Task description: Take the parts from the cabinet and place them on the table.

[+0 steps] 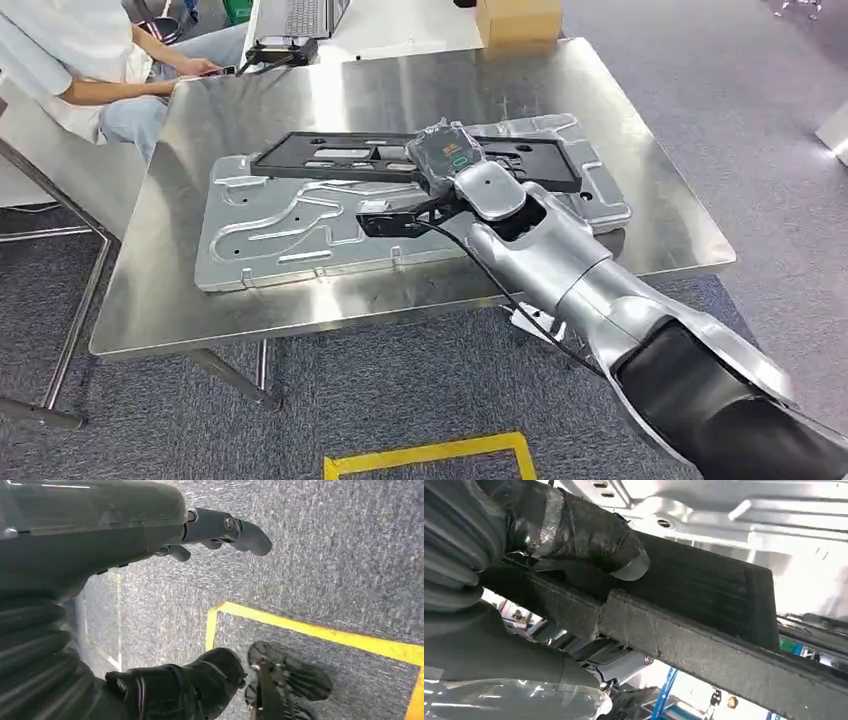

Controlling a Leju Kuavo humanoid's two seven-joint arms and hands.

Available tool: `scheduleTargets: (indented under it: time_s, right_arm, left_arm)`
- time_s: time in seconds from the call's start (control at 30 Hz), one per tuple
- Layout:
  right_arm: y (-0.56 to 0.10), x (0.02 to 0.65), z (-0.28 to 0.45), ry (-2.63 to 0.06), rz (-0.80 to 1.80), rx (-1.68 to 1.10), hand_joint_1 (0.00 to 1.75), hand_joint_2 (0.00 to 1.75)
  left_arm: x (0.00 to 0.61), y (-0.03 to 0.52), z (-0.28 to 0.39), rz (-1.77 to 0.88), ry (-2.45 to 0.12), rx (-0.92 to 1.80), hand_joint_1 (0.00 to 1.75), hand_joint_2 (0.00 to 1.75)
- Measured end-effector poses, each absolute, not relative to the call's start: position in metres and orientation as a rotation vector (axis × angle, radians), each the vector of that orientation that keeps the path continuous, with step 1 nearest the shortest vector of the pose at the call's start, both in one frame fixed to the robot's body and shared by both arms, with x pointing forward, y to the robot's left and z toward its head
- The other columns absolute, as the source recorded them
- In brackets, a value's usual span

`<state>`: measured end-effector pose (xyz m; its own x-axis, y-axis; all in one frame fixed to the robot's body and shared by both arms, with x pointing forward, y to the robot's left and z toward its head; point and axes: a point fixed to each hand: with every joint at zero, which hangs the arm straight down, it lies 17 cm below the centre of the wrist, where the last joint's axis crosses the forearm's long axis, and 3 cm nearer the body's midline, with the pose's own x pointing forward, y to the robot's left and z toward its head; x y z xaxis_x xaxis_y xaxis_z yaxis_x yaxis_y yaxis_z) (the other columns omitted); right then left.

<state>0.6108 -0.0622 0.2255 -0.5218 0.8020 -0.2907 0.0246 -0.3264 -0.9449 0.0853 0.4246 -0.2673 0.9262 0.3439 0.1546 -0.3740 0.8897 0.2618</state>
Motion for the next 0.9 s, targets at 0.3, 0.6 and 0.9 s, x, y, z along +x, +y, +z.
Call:
scheduleTargets:
  time_s: [0.3,0.6,0.9]
  right_arm:
    - [-0.063,0.611,0.224,-1.373,1.904,-1.083,1.75,1.75]
    - [-0.066,0.61,0.214,-1.356,1.906,-1.072,1.75,1.75]
    - [-0.067,0.609,0.211,-1.354,1.908,-1.072,1.75,1.75]
  left_arm:
    - [0.086,0.424,-0.267,0.372,-0.108,0.291,0.0,1.75]
    - [0.086,0.423,-0.267,0.372,-0.108,0.289,0.0,1.75]
    - [0.088,0.425,-0.267,0.362,-0.116,0.291,0.0,1.75]
